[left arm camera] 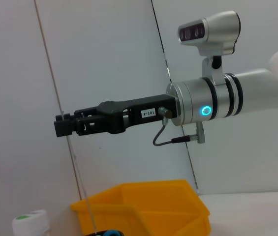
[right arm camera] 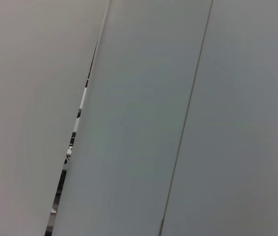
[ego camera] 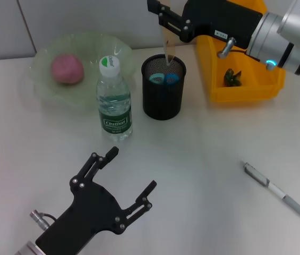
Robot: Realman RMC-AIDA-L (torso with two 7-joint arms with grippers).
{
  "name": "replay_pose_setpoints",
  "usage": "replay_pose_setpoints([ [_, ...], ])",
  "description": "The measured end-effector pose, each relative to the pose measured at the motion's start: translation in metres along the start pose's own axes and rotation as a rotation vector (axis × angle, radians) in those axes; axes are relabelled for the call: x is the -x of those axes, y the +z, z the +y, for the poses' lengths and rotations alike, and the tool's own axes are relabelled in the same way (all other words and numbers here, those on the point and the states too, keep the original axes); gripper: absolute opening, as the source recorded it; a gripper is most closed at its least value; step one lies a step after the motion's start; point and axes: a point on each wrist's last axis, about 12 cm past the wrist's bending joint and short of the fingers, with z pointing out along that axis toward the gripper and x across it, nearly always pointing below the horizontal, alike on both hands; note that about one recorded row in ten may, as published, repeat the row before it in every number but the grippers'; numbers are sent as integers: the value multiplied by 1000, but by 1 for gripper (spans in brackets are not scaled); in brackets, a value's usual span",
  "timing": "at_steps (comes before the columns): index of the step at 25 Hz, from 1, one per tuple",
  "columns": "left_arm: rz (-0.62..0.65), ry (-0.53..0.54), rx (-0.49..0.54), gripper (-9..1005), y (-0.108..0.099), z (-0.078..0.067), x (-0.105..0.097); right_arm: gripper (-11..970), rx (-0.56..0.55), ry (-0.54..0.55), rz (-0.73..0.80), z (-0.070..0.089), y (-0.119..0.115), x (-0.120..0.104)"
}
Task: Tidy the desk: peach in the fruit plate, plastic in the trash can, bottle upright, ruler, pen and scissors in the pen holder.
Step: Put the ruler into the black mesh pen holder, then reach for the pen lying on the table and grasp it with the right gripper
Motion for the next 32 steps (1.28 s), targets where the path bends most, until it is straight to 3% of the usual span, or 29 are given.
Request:
replay_pose_setpoints([
  [14, -1, 0, -2, 848, 0, -1, 0, 538, -1, -11, 65, 10, 9, -20],
  [29, -6, 1, -5, 848, 3, 0, 1, 567, 10, -8, 47, 13, 2, -20],
  [32, -5, 1, -5, 848, 3, 0, 1, 657, 7, 6, 34, 12, -2, -18],
])
